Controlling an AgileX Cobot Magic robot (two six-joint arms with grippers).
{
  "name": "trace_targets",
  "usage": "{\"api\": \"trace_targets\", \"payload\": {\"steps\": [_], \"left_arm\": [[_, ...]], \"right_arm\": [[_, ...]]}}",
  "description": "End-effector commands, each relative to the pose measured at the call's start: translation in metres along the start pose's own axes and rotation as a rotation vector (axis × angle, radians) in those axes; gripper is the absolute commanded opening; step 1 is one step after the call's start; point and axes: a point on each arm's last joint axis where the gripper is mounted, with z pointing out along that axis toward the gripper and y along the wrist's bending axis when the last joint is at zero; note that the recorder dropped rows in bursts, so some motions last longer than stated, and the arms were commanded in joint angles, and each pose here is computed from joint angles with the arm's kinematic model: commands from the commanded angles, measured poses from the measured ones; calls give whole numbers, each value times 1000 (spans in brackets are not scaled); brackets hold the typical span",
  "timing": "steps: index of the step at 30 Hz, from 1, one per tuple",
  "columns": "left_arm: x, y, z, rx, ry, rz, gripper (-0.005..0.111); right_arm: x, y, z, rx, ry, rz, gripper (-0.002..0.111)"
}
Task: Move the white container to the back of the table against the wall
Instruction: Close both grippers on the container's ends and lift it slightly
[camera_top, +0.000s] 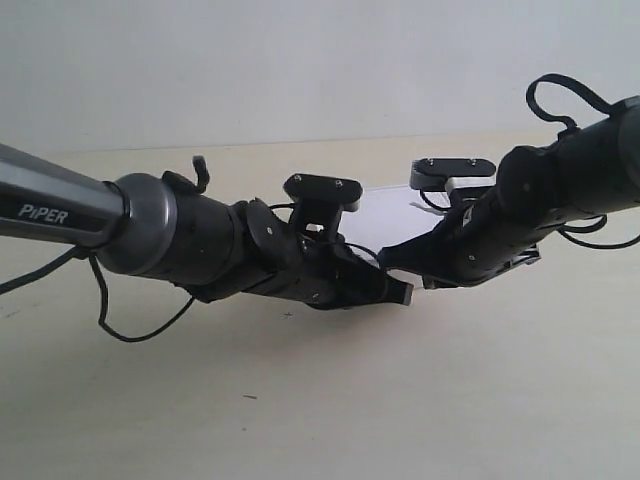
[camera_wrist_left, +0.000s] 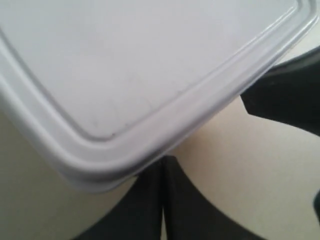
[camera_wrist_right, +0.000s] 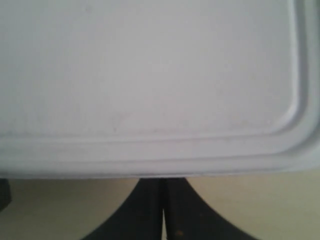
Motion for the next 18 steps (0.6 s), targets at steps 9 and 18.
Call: {"api": "trace_targets", "payload": {"steps": [9,18], "left_arm": [[-32,31,38,-33,-61,5,0],[-51,47,57,-83,-151,2,0]], "right_arm": [[-55,5,30,-4,-63,-18,0],[-73,-7,51,11,-107,-7,0]]}}
